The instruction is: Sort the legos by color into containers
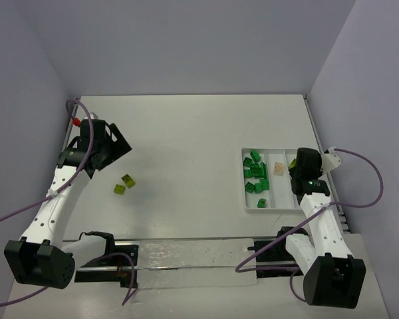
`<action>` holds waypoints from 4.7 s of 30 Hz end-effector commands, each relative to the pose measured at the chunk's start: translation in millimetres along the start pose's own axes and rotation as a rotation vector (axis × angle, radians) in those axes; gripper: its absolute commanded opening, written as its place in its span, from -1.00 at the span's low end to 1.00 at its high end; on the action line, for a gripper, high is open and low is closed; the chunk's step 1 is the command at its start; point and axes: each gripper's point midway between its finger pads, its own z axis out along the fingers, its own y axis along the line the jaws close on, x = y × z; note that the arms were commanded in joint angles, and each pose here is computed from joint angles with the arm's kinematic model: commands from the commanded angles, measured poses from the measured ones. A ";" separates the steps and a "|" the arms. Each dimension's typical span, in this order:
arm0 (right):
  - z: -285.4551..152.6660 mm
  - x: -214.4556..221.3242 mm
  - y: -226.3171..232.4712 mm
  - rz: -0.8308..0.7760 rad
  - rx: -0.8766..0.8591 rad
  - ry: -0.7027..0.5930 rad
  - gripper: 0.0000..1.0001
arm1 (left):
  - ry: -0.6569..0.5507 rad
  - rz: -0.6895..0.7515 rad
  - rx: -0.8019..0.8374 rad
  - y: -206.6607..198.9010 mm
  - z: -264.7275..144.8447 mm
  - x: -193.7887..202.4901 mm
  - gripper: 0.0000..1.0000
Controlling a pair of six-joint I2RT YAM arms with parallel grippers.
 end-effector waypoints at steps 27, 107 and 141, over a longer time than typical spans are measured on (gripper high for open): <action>-3.6 -22.8 -1.1 0.001 -0.057 -0.100 0.41 | -0.005 0.027 0.016 -6.3 14.2 -6.5 0.82; -95.4 41.4 142.0 -0.388 -0.571 0.024 0.70 | 0.281 0.316 -0.078 -114.6 116.9 162.8 -0.99; -167.6 202.3 215.7 -0.597 -0.748 0.367 0.82 | -0.021 0.050 -0.136 -35.6 55.2 0.9 0.68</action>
